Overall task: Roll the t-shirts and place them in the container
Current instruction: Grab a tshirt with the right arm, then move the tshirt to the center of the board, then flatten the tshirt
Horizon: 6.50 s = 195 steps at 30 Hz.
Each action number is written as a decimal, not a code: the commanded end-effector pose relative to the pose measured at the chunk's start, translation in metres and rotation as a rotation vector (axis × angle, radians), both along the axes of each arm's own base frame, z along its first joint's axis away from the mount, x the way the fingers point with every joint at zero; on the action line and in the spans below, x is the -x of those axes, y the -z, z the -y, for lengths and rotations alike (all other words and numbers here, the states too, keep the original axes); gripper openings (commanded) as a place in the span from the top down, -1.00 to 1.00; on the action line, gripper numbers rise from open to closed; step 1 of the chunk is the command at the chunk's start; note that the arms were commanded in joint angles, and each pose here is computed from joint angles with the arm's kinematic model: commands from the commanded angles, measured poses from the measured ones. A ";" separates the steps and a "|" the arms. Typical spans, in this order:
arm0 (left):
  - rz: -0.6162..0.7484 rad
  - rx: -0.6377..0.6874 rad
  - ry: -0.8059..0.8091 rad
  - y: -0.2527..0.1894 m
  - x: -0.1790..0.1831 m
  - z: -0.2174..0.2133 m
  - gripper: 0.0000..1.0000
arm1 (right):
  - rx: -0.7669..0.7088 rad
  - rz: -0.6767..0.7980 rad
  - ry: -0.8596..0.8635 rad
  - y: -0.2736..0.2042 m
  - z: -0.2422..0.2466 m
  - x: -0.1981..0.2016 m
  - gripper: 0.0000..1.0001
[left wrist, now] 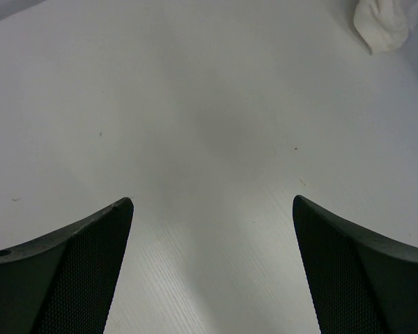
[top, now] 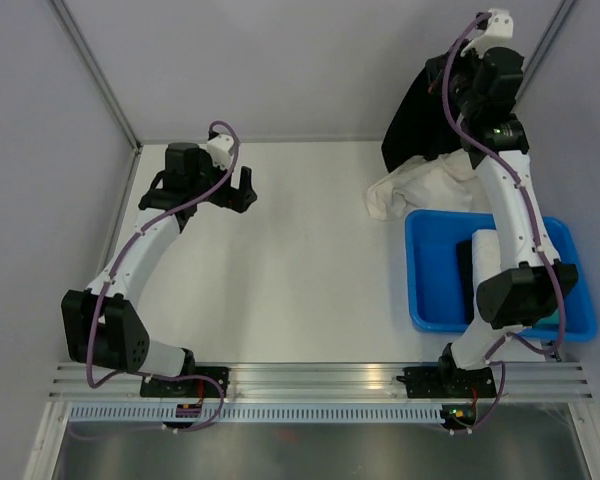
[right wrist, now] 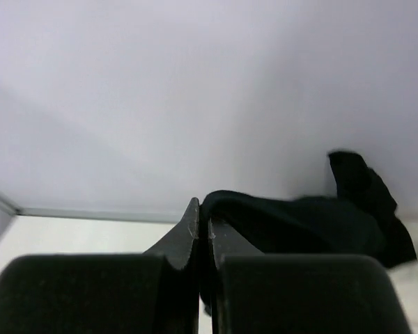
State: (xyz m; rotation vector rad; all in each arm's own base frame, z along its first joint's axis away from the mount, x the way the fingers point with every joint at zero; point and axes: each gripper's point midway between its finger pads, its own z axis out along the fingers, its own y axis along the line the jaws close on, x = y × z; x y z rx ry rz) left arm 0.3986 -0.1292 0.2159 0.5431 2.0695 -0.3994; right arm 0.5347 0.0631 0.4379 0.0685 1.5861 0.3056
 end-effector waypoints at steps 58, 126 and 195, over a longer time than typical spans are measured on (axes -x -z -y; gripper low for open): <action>-0.236 -0.327 -0.215 0.081 0.133 -0.122 -1.00 | 0.429 -0.523 -0.852 0.305 -0.322 0.379 -0.68; -0.169 -0.620 0.787 0.139 0.241 0.036 -1.00 | -0.117 -0.716 -0.244 0.291 -0.165 0.100 0.99; -0.180 -0.694 0.028 0.045 0.106 -0.069 -0.68 | -0.246 -0.804 -0.604 0.316 -0.242 0.265 0.99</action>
